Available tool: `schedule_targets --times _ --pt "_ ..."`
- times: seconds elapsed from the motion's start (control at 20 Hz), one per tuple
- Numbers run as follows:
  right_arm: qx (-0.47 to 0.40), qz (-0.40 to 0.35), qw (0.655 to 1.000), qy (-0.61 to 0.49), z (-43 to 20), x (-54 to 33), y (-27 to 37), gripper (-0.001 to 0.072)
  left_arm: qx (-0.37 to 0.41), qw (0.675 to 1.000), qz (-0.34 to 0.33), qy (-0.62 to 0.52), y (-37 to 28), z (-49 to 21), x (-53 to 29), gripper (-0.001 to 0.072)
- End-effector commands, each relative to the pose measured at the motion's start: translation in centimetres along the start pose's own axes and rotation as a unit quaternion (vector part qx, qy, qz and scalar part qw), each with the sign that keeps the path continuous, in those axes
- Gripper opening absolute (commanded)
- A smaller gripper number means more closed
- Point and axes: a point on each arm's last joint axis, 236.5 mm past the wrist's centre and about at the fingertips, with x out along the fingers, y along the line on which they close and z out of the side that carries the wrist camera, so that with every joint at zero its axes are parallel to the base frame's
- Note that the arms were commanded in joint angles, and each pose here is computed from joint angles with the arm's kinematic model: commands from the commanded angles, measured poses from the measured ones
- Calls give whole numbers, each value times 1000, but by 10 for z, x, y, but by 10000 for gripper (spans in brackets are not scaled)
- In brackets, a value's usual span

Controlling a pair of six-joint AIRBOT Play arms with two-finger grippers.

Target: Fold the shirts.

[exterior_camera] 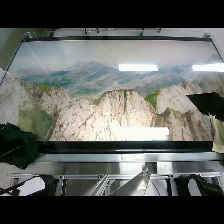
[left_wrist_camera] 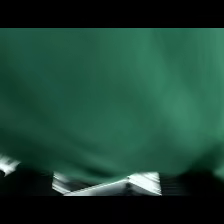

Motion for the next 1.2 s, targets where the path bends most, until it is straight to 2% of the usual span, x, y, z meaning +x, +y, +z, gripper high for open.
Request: schedule_targets --times 0.0,0.15,0.25,0.35,0.45,0.5,0.6,0.7,0.95,1.05,1.15 --pt "2 1 1000 -1 1 0 0 23 24 998 -48 -18 -23 22 -1 20" --pt "2 3 1000 -2 1 0 1 23 51 969 -207 -126 -90 51 -81 17" --pt "2 2 1000 -2 1 0 1 23 126 914 -320 -214 -153 49 -169 17" --pt "2 2 1000 -2 1 0 1 23 254 833 -409 -272 -227 1 -257 18" --pt "2 2 1000 -4 2 0 1 23 402 733 -452 -311 -293 -76 -323 20" --pt "2 1 1000 -6 3 0 0 23 455 698 -455 -313 -319 -113 -339 20" --pt "2 1 1000 -5 3 0 0 23 532 658 -445 -294 -362 -167 -341 19" --pt "2 1 1000 -6 3 0 0 23 585 644 -418 -261 -399 -197 -316 21" --pt "2 1 1000 -5 2 0 0 23 636 659 -359 -180 -463 -211 -234 29" --pt "2 2 1000 -5 2 0 0 24 631 671 -355 -160 -474 -204 -219 312" --pt "2 2 1000 -3 2 0 1 32 631 677 -351 -146 -475 -197 -215 313"
